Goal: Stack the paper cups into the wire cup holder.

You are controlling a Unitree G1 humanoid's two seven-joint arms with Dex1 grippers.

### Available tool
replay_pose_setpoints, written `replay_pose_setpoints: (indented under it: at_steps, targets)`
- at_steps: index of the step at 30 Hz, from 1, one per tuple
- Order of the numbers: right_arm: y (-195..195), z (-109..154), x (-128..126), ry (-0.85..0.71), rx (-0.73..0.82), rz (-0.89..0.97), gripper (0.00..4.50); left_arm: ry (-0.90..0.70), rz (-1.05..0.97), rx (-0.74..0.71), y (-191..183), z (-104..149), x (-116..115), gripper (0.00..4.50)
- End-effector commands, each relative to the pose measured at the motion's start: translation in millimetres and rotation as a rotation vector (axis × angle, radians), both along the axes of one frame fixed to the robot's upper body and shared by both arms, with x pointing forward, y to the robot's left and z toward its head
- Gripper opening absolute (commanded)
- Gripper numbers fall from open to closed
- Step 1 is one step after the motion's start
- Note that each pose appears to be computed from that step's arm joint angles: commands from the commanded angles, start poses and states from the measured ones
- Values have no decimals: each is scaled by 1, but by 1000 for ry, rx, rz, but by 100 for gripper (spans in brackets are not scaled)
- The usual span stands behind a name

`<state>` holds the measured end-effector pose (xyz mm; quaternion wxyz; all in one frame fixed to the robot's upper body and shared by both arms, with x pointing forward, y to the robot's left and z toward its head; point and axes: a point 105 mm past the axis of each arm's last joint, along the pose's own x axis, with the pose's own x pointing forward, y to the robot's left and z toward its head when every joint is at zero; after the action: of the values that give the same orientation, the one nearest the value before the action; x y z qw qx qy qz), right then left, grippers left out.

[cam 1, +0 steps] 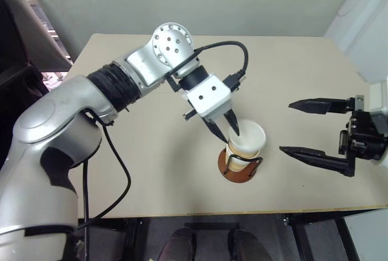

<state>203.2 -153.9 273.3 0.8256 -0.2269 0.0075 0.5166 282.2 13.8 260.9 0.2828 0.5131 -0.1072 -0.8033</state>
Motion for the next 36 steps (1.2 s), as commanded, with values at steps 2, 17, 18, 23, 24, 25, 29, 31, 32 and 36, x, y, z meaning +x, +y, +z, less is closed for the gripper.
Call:
replay_pose_setpoints:
  at_steps: [2, 17, 18, 23, 24, 25, 29, 31, 32, 36]
  targets:
    - [3, 5, 0, -32, 0, 5, 450, -14, -30, -1, 1, 5, -2, 313]
    - [-51, -27, 40, 90, 11, -124, 450, 379, 764, -386, 123, 7, 65, 449]
    - [-55, -28, 42, 94, 11, -125, 450, 409, 818, -400, 133, 0, 65, 449]
    - [-66, -42, 46, 135, -9, -125, 450, 556, 1039, -484, 165, -34, 55, 449]
    - [-67, -45, 46, 142, -12, -124, 450, 577, 1065, -485, 168, -41, 51, 449]
    - [-67, -46, 47, 147, -12, -124, 450, 591, 1081, -484, 170, -46, 47, 449]
    - [-68, -53, 54, 156, -7, -143, 450, 629, 1192, -529, 178, -61, 39, 449]
    - [-69, -55, 57, 162, 2, -152, 450, 633, 1235, -575, 183, -60, 39, 449]
    - [-69, -56, 58, 164, 4, -151, 450, 635, 1244, -585, 184, -60, 38, 449]
    - [-67, -56, 62, 167, 6, -138, 450, 639, 1263, -589, 186, -60, 35, 449]
